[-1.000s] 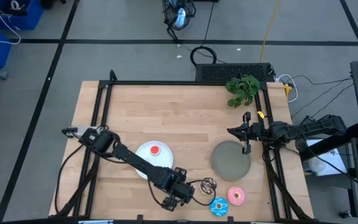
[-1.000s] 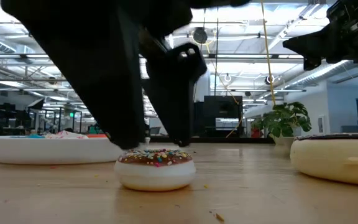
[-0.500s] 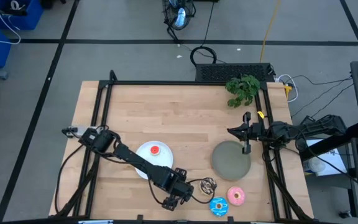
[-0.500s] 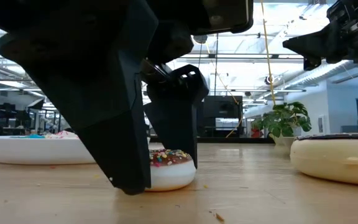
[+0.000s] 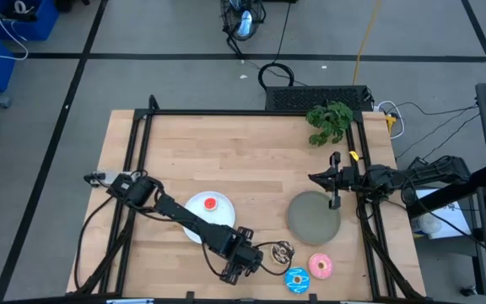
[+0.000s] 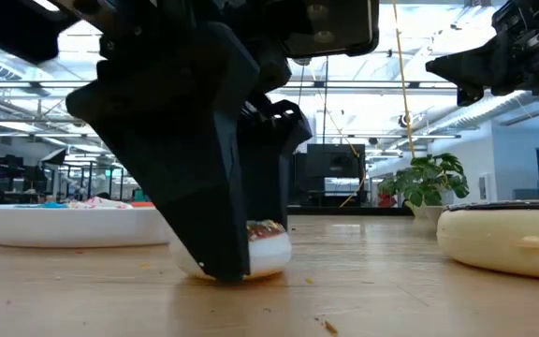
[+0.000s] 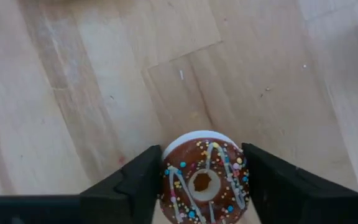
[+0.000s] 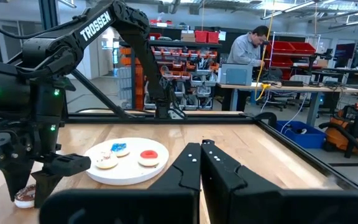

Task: Pick & Place donuts
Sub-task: Put the small brown donut on the white plate

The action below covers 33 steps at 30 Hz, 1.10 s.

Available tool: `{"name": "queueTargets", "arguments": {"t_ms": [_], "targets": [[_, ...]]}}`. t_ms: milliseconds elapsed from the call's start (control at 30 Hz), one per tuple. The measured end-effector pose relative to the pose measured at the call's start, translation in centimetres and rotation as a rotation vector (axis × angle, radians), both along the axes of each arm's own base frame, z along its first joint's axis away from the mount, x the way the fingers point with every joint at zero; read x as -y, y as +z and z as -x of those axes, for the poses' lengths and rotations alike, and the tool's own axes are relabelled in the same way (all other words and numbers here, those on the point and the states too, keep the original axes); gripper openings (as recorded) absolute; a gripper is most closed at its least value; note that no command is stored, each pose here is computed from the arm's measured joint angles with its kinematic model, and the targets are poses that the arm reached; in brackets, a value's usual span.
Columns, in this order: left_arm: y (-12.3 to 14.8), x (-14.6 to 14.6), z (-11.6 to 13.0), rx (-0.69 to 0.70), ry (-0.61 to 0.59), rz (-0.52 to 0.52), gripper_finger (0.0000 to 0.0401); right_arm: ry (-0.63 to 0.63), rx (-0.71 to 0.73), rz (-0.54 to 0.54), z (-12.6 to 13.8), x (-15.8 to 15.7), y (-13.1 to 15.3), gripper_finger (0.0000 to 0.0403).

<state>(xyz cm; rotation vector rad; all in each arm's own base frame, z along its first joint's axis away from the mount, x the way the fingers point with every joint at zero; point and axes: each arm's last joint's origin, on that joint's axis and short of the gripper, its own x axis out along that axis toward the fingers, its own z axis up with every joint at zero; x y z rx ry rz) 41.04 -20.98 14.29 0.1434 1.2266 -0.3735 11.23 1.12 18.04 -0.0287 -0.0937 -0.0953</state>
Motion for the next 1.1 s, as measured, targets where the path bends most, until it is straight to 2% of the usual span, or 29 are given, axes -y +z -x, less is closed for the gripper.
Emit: {"name": "queueTargets", "arguments": {"t_ms": [133,367,533,767,933,1100], "targets": [[1.2,0.0,-0.2,-0.011,0.002,0.009,0.0167,0.0,0.0,0.0,0.0,0.0,0.0,0.0],[7.8,-1.1,-0.6,-0.007,0.05,0.007,0.0126,0.0,0.002,0.0,0.0,0.0,0.0,0.0],[12.9,-2.2,1.0,-0.027,0.094,-0.052,0.0133,0.0,0.001,0.0,0.0,0.0,0.0,0.0],[17.3,-4.3,4.6,-0.064,0.227,-0.163,0.0164,0.0,-0.006,0.001,-0.1,0.0,-0.1,0.0],[18.9,-5.1,5.9,-0.037,0.276,-0.198,0.0176,0.0,0.003,0.0,0.0,0.0,0.0,0.0],[19.7,-5.6,6.7,-0.055,0.306,-0.211,0.0167,0.001,0.003,-0.001,0.0,0.0,0.0,0.0]]}}
